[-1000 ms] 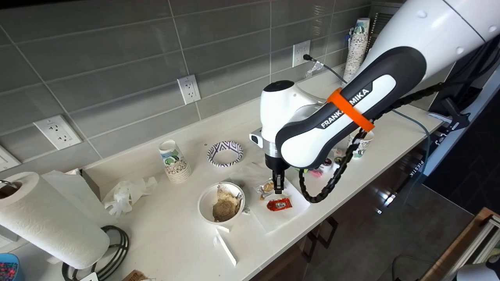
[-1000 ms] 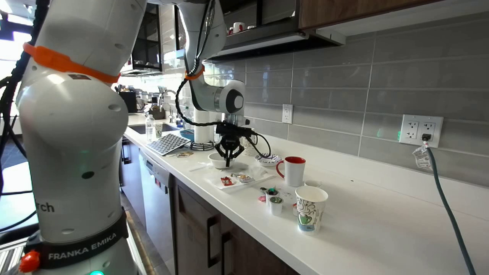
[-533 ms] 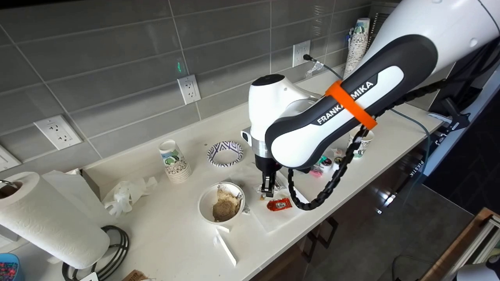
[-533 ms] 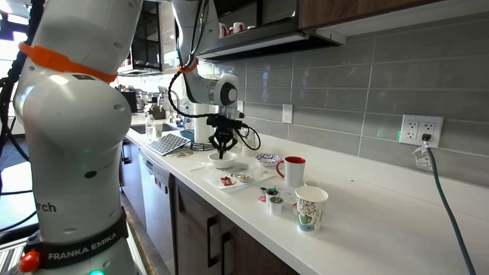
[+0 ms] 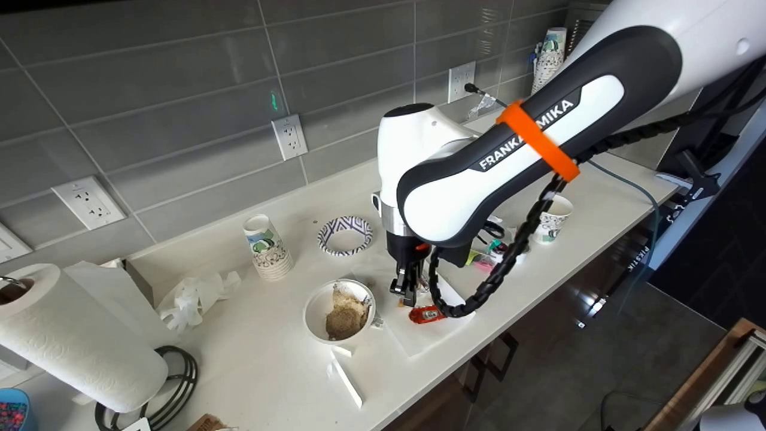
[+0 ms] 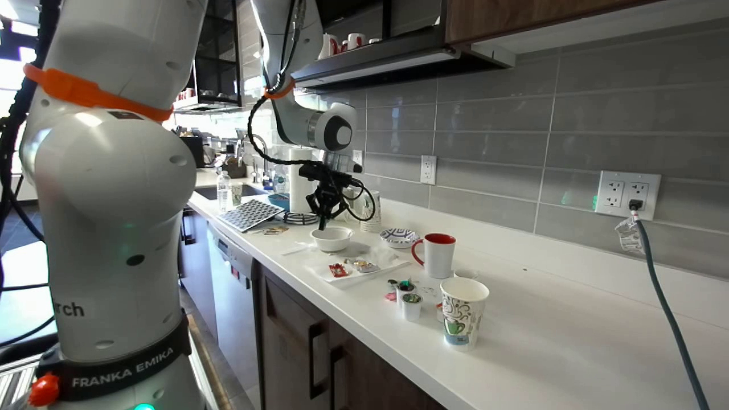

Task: Press down the sachet

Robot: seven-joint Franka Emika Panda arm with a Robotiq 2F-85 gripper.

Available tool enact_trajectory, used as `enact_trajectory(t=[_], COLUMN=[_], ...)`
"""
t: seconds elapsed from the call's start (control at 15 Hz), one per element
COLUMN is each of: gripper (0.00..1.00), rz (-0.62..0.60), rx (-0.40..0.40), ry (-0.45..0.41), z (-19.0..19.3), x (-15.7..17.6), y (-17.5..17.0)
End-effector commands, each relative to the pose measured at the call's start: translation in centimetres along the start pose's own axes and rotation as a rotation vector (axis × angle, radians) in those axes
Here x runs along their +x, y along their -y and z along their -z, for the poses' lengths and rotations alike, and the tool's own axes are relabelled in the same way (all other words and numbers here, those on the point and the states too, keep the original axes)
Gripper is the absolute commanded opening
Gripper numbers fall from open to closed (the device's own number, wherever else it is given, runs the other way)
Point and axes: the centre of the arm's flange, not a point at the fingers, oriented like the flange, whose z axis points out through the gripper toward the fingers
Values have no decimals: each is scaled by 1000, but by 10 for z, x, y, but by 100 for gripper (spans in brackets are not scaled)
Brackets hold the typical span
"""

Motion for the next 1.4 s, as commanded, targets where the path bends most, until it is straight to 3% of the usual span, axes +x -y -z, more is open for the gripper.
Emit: enact_trajectory(t=[0.0, 0.07, 0.2, 0.6, 0.87, 1.33], gripper=[0, 0, 28, 71, 100, 100], rz=[-54, -64, -85, -157, -235, -266], rx=[21, 25, 54, 51, 3, -204], ry=[8, 5, 1, 41, 124, 60], z=[13, 15, 19, 29, 36, 65], x=[-2, -3, -4, -14, -31, -49], y=[11, 12, 16, 30, 38, 49])
